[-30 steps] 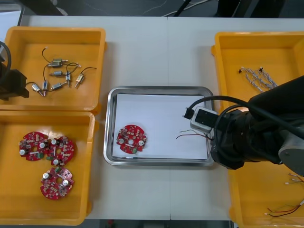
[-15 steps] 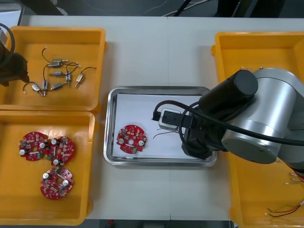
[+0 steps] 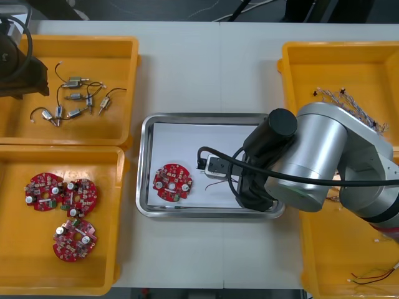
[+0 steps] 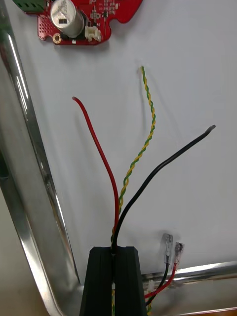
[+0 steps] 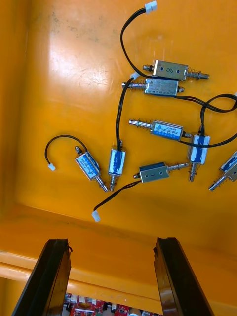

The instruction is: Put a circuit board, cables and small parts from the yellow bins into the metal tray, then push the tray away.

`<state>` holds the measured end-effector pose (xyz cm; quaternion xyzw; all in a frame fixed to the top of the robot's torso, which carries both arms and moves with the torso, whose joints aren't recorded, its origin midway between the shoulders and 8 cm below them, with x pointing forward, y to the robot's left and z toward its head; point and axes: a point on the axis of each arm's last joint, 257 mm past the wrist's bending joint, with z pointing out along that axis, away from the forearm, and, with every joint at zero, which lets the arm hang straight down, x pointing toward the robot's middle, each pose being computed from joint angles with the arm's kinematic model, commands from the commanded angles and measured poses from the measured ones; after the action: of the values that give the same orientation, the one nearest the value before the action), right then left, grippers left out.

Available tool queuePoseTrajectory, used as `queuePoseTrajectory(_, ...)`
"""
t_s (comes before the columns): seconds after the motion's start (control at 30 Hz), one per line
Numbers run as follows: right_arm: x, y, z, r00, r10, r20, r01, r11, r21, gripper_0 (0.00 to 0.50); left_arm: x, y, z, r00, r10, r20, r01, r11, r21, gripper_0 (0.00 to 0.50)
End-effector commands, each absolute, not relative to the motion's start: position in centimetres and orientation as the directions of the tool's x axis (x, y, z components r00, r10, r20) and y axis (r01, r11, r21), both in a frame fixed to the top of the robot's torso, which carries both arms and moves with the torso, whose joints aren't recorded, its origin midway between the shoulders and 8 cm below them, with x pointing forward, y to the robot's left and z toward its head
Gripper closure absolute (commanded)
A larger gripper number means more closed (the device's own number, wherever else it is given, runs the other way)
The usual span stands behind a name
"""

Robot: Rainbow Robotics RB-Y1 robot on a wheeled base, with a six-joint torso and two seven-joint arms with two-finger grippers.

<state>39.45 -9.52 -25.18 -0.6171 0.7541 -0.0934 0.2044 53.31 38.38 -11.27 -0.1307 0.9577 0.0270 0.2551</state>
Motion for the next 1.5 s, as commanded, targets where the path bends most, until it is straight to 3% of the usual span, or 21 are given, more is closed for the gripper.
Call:
queuePoseTrajectory(0.03,40.8,-9.9,-25.9,-0.083,-0.989,-0.124,-0.885,0.13,-0.447,0.5,54.6,37.0,-8.7,-0.814,-0.207,-0.544,-0.225,0.974,-0.033,0.0)
queuePoseTrajectory(0.6,40.2,-9.4,-28.3,-0.063,-0.992,-0.107,-0.903,0.102,-0.417,0.5,55.8,45.5,-9.6,-0.716,-0.398,-0.573,-0.449,0.892,-0.058,0.0)
queuePoseTrajectory(0.73,40.5,-9.4,-28.0,-0.056,-0.993,-0.1,-0.897,0.094,-0.431,0.384,56.0,46.4,-9.6,-0.683,-0.452,-0.575,-0.493,0.865,-0.094,0.0)
queuePoseTrajectory(0.8,40.7,-9.3,-27.8,-0.049,-0.994,-0.099,-0.895,0.088,-0.437,0.278,56.2,46.5,-9.5,-0.667,-0.475,-0.574,-0.513,0.852,-0.109,0.0)
queuePoseTrajectory(0.87,40.9,-9.2,-27.5,-0.04,-0.994,-0.098,-0.893,0.08,-0.443,0.079,56.5,46.3,-9.4,-0.646,-0.505,-0.573,-0.536,0.834,-0.131,0.0)
queuePoseTrajectory(0.93,41.0,-9.1,-27.4,-0.038,-0.994,-0.099,-0.892,0.078,-0.446,0.004,56.8,46.1,-9.3,-0.629,-0.528,-0.57,-0.554,0.819,-0.147,0.0)
queuePoseTrajectory(1.2,41.2,-8.9,-26.5,-0.041,-0.992,-0.123,-0.898,0.091,-0.431,0.0,58.0,44.3,-9.7,-0.533,-0.646,-0.547,-0.627,0.735,-0.257,0.0)
queuePoseTrajectory(1.5,41.3,-9.0,-22.2,-0.066,-0.983,-0.17,-0.892,0.134,-0.431,0.0,56.9,43.2,-14.0,-0.512,-0.715,-0.476,-0.694,0.671,-0.26,0.0)
